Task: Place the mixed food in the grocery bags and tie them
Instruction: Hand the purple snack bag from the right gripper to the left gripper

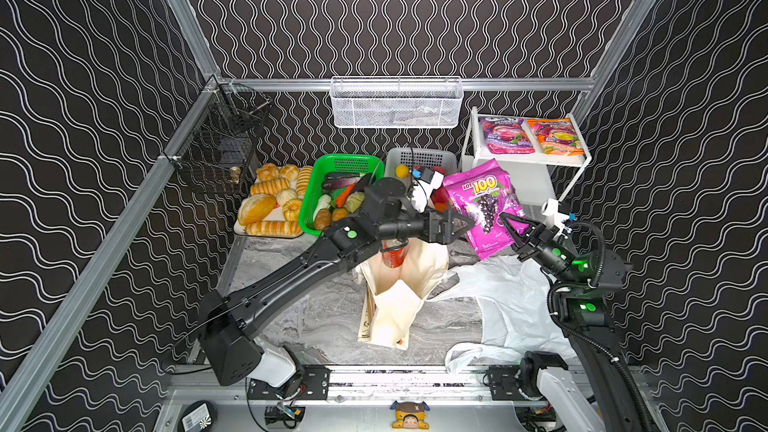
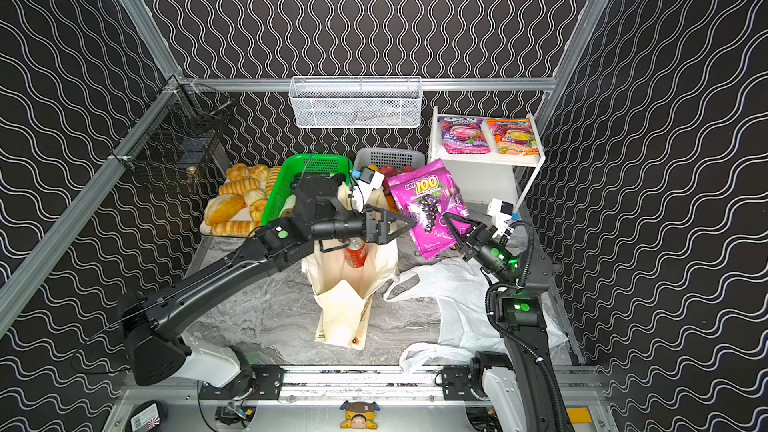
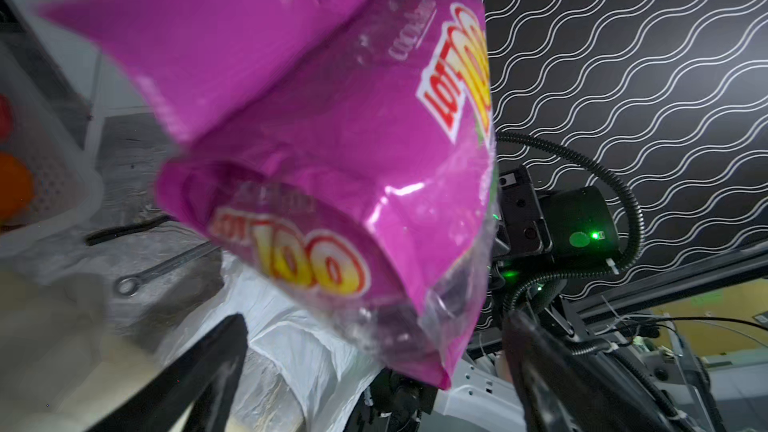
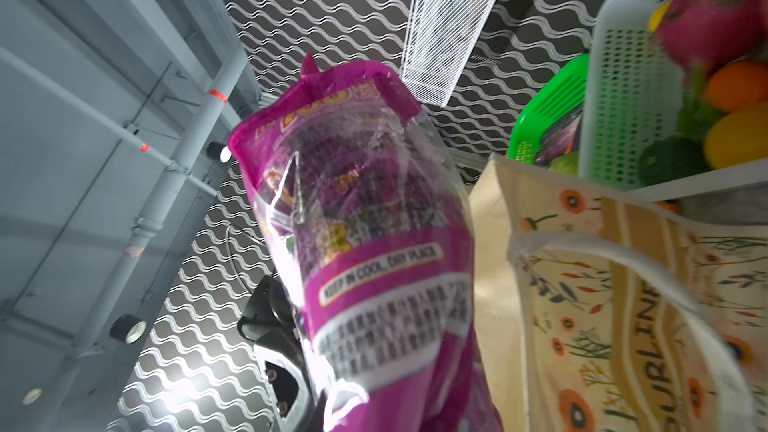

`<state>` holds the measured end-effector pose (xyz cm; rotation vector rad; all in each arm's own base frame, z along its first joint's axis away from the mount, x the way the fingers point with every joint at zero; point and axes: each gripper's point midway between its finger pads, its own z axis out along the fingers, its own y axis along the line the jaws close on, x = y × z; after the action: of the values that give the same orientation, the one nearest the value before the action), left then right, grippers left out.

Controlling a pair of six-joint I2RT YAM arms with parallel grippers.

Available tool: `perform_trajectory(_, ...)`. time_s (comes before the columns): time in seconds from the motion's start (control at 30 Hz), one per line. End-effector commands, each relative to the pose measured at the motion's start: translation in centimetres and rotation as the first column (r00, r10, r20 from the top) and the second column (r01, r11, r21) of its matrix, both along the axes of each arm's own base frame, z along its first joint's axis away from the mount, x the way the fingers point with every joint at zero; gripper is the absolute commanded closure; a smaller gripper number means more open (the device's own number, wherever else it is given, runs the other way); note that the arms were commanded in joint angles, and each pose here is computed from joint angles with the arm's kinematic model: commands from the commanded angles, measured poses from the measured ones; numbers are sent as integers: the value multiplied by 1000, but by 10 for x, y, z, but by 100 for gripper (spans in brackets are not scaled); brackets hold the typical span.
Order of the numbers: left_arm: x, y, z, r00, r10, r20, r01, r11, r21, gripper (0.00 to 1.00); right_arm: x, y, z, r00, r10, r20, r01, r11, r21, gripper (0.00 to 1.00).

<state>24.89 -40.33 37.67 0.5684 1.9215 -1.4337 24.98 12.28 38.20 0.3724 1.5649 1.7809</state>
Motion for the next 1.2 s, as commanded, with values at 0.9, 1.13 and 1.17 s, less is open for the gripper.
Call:
perform_trajectory(0.9,-9,-3,51,988,100,116,-61,953,-298,50,-6,15,8,998,-38,49,33,995,94,87)
perform_trajectory(1.13,-12,12,57,979,128,161,-95,976,-197,77,-9,26,-4,998,2,55,2,998,-62,48)
perform_trajectory(1.17,-14,15,59,977,128,173,-97,979,-179,77,-9,28,-6,999,8,47,-4,996,-87,46)
